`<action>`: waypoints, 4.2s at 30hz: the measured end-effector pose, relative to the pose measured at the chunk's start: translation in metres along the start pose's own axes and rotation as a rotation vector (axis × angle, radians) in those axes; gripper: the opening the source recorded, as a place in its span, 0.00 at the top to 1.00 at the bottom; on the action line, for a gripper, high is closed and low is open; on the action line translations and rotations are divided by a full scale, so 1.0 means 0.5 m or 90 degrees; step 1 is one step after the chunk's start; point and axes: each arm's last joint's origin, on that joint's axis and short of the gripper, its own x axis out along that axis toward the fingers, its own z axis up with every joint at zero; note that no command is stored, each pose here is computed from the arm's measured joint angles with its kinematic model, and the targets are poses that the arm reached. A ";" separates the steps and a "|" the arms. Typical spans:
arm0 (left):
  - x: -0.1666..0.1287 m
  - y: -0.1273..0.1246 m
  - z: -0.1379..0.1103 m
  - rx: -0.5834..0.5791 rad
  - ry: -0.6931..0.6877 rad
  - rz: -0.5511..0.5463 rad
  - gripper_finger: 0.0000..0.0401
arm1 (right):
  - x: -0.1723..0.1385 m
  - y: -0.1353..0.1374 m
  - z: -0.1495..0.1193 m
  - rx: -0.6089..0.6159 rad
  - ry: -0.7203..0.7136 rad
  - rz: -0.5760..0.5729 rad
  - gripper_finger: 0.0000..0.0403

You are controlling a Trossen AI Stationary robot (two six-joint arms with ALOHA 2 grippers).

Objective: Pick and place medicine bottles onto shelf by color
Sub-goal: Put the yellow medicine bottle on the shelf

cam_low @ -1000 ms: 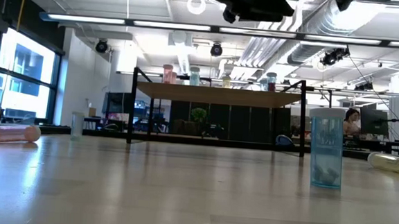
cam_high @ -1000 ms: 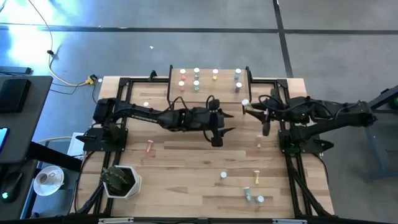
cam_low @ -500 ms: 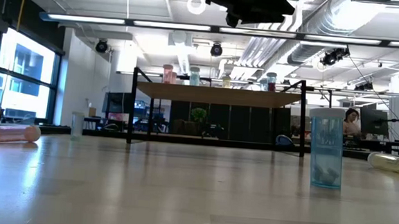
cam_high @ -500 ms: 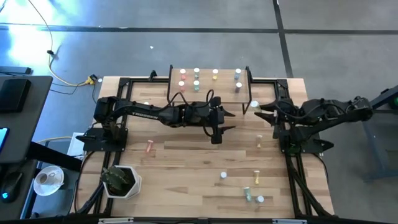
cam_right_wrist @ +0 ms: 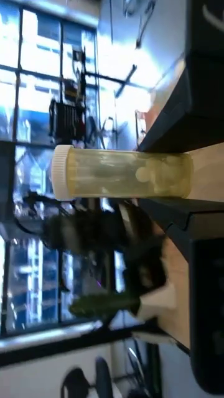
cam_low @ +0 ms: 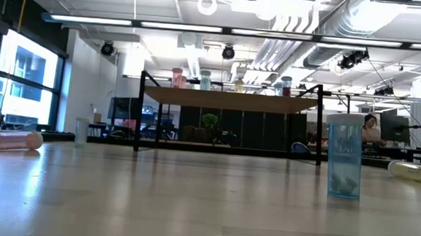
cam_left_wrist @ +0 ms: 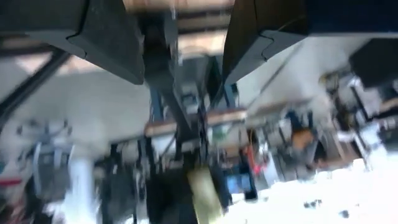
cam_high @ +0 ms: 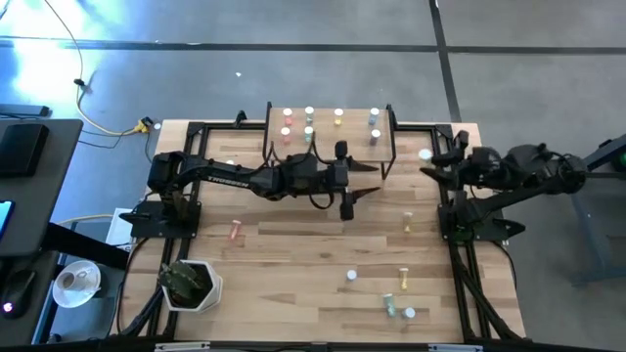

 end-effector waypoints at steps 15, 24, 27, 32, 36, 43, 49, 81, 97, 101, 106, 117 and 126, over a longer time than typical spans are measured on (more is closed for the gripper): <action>-0.002 -0.007 0.022 -0.100 -0.080 -0.086 0.48 | 0.082 0.052 -0.122 0.032 -0.061 0.091 0.78; -0.003 -0.029 0.018 -0.101 -0.052 -0.108 0.48 | 0.138 0.080 -0.154 0.044 -0.061 0.094 0.78; -0.003 -0.029 0.016 -0.101 -0.047 -0.109 0.48 | 0.152 0.087 -0.159 0.038 -0.061 0.097 0.78; -0.003 -0.030 0.015 -0.102 -0.044 -0.108 0.48 | 0.171 0.096 -0.167 0.043 -0.055 0.099 0.78; -0.003 -0.030 0.016 -0.103 -0.045 -0.110 0.49 | 0.178 0.108 -0.165 0.040 -0.075 0.109 0.78; -0.003 -0.032 0.017 -0.102 -0.046 -0.112 0.51 | 0.171 0.124 -0.161 0.028 -0.087 0.091 0.78; -0.005 -0.043 0.022 -0.102 -0.055 -0.121 0.55 | 0.166 0.131 -0.154 0.024 -0.109 0.098 0.78; -0.005 -0.044 0.023 -0.103 -0.060 -0.124 0.76 | 0.169 0.131 -0.157 0.047 -0.099 0.098 0.74; -0.004 -0.044 0.019 -0.068 -0.051 -0.119 0.77 | 0.170 0.130 -0.162 0.071 -0.080 0.085 0.64; -0.004 -0.044 0.019 -0.068 -0.050 -0.118 0.77 | 0.171 0.131 -0.165 0.068 -0.072 0.087 0.55; -0.004 -0.044 0.018 -0.053 -0.050 -0.116 0.77 | 0.171 0.132 -0.177 0.064 -0.033 0.088 0.51; -0.004 -0.045 0.003 -0.034 0.001 -0.110 0.77 | 0.170 0.126 -0.217 0.082 0.089 0.018 0.51; -0.005 -0.043 -0.022 0.003 0.094 -0.040 0.77 | 0.160 0.114 -0.225 0.081 0.116 -0.057 0.51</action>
